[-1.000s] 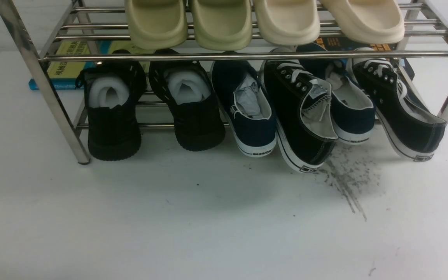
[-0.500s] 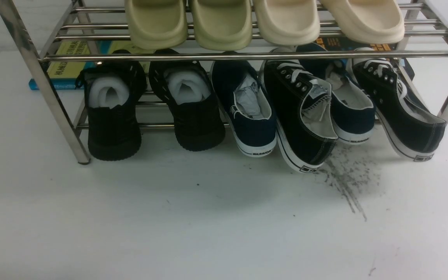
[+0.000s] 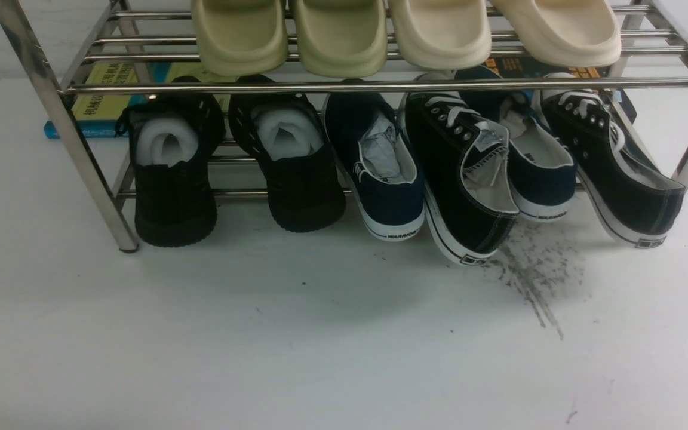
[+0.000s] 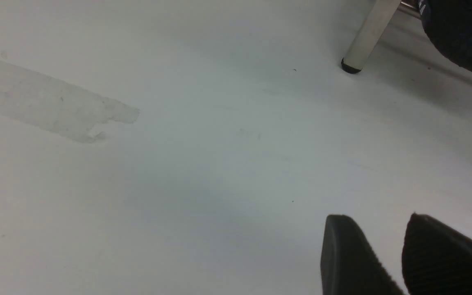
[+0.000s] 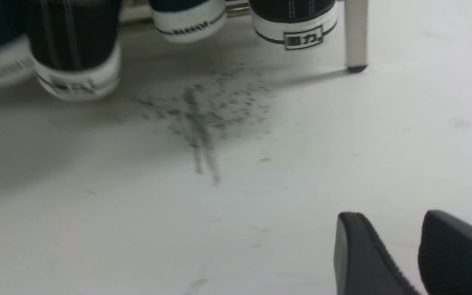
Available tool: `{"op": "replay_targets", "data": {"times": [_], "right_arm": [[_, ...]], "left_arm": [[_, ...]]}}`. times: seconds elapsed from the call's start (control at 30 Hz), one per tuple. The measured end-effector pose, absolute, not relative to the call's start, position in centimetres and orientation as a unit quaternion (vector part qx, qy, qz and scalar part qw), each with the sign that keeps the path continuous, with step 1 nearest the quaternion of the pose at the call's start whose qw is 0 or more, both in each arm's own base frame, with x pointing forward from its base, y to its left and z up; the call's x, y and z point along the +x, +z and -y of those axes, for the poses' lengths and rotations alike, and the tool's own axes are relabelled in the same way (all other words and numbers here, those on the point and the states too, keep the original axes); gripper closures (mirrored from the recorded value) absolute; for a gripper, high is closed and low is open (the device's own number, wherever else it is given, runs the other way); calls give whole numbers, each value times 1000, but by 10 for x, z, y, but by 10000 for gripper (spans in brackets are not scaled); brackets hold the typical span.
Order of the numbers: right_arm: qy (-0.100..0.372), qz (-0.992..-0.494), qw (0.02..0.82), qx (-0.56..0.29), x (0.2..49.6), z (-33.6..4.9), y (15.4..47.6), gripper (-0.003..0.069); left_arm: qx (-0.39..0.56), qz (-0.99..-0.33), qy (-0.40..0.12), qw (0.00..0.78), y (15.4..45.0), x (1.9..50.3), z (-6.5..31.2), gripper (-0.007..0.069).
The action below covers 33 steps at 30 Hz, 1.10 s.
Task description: Take the shoes off the shelf with your hand on the white table.
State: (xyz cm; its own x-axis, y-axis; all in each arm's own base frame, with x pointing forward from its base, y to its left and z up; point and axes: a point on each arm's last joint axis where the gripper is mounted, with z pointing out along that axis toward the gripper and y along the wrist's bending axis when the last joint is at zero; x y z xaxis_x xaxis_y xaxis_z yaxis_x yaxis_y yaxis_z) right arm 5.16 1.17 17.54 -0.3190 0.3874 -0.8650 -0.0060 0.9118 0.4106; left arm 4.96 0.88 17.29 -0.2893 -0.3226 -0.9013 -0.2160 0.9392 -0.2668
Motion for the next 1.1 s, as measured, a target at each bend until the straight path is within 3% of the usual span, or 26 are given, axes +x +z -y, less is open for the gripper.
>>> {"op": "replay_targets", "data": {"times": [0.13, 0.27, 0.37, 0.57, 0.8, 0.9, 1.03, 1.1], "right_arm": [[346, -746, 506, 260, 51, -22, 177, 421], [419, -713, 469, 310, 50, -27, 180, 421], [433, -698, 471, 322, 51, -27, 183, 421], [415, -707, 493, 293, 51, -26, 186, 421], [364, -707, 579, 179, 45, -27, 241, 435], [312, -738, 585, 124, 51, -28, 266, 501], [226, -807, 543, 52, 70, -28, 294, 653], [199, -836, 510, 33, 82, -27, 302, 670]], "left_arm": [[-168, -802, -47, 572, 173, 50, -9, 386], [-168, -802, -47, 572, 173, 50, -9, 386], [-168, -802, -47, 572, 173, 50, -9, 386], [-168, -802, -47, 572, 173, 50, -9, 386], [-168, -802, -47, 572, 173, 50, -9, 386], [-168, -802, -47, 572, 173, 50, -9, 386], [-168, -802, -47, 572, 173, 50, -9, 386], [-168, -802, -47, 572, 173, 50, -9, 386]]}}
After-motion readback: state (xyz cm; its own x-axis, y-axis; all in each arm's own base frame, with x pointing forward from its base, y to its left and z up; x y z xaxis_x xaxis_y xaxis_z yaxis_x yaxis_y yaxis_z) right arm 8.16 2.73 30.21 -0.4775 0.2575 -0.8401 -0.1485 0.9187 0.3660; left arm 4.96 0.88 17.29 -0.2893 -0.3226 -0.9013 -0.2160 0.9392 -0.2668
